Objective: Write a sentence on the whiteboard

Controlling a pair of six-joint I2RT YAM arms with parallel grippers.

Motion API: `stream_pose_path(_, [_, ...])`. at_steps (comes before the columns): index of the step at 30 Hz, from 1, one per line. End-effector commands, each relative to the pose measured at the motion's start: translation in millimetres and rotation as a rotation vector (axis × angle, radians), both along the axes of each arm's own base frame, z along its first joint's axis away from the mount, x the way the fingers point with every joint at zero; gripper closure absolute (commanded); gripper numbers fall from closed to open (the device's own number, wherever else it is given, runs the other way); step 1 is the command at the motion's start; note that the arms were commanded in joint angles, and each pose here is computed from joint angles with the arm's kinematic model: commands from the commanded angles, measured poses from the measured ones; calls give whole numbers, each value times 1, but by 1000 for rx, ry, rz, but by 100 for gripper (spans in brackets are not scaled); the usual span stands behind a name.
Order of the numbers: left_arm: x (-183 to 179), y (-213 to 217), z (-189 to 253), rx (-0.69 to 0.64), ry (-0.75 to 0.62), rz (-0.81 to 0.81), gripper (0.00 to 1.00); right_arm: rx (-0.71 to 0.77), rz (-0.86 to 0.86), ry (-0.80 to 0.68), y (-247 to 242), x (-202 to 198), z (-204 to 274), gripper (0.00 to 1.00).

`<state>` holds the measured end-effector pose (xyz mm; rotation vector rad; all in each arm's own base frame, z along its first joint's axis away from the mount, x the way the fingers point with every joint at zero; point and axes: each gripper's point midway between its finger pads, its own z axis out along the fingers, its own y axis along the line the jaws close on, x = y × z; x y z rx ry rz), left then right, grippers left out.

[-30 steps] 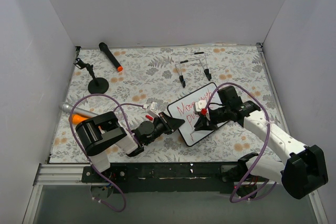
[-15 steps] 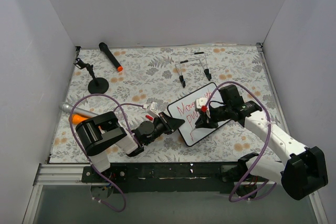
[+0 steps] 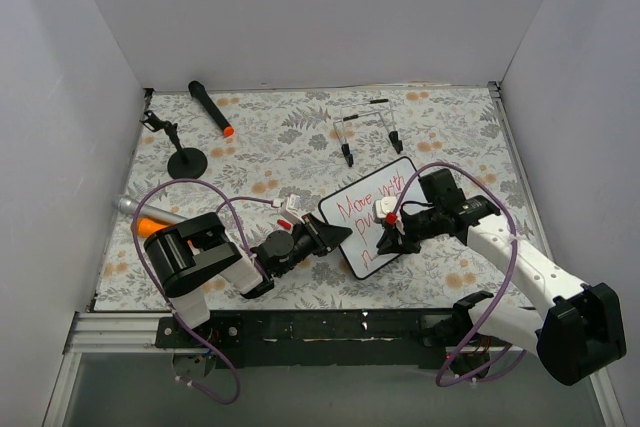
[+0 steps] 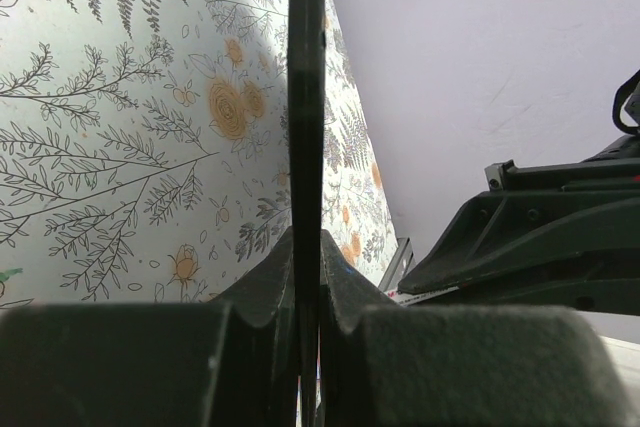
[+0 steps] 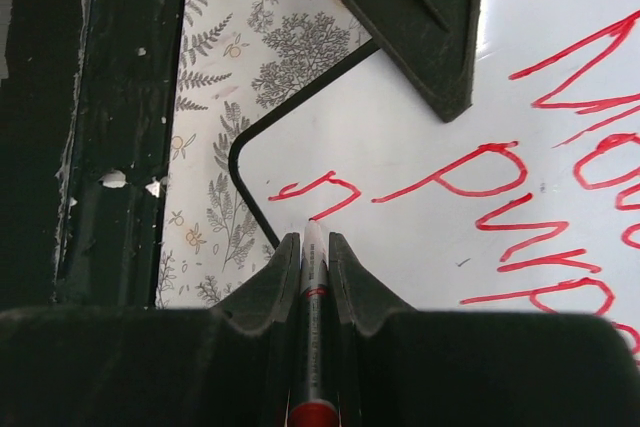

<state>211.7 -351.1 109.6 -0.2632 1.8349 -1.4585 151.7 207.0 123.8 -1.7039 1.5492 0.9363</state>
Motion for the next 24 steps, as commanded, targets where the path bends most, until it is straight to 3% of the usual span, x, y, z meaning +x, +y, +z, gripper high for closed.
stream_pose_path(1, [0,-3,46,-138,-114,-7,100,-48,21,27,-11,-13,-13,99])
stream_pose_path(15, [-1,-2,46,-143,-117,-10,100,36,-33,-12,-4,11,20,99])
stream_pose_path(24, [-2,-3,48,-149,-122,-17,100,43,-56,17,-2,19,15,99])
